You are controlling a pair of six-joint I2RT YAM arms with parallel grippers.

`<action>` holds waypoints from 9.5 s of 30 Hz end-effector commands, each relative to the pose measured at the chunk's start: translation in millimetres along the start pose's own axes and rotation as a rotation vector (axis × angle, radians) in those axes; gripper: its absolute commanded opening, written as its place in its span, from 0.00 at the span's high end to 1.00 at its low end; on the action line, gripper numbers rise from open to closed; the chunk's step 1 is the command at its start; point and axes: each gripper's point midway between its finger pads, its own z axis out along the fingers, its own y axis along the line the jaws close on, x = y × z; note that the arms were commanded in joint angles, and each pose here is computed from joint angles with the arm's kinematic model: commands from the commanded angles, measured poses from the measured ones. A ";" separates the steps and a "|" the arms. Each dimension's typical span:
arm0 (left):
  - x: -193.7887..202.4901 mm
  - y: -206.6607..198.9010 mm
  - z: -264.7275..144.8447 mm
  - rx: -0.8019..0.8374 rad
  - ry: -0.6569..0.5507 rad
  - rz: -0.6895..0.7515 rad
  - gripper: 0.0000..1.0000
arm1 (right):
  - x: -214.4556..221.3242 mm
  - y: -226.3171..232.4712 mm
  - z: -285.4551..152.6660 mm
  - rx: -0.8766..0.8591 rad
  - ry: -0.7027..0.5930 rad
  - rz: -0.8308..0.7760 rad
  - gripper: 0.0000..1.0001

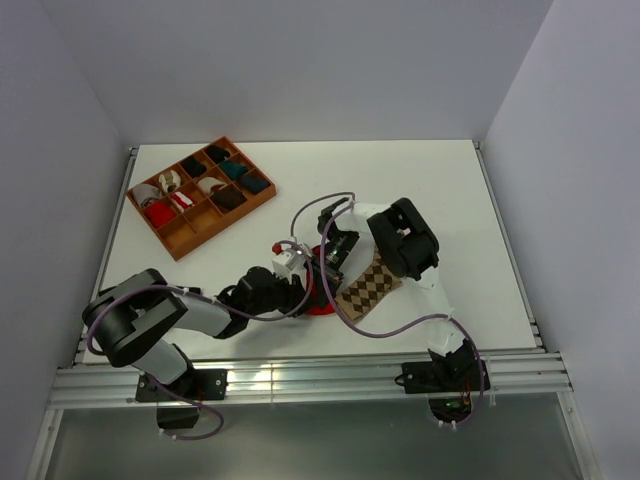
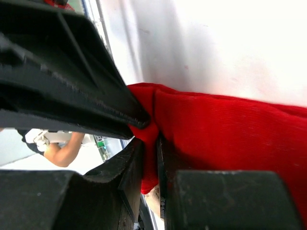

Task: Roll the socks
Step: Roll the sock at the center of the board.

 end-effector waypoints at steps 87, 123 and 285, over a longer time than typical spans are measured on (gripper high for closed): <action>60.5 37.9 7.3 -0.240 0.766 -0.562 1.00 | 15.9 20.4 -20.0 0.907 -0.112 -0.916 0.41; -3.7 10.6 13.7 -0.218 0.171 -0.856 0.86 | 73.3 16.5 -3.3 0.263 0.105 -0.457 0.82; 74.4 26.0 10.4 -0.184 0.637 -0.726 0.93 | 45.3 -2.2 -21.3 0.867 -0.039 -0.814 0.76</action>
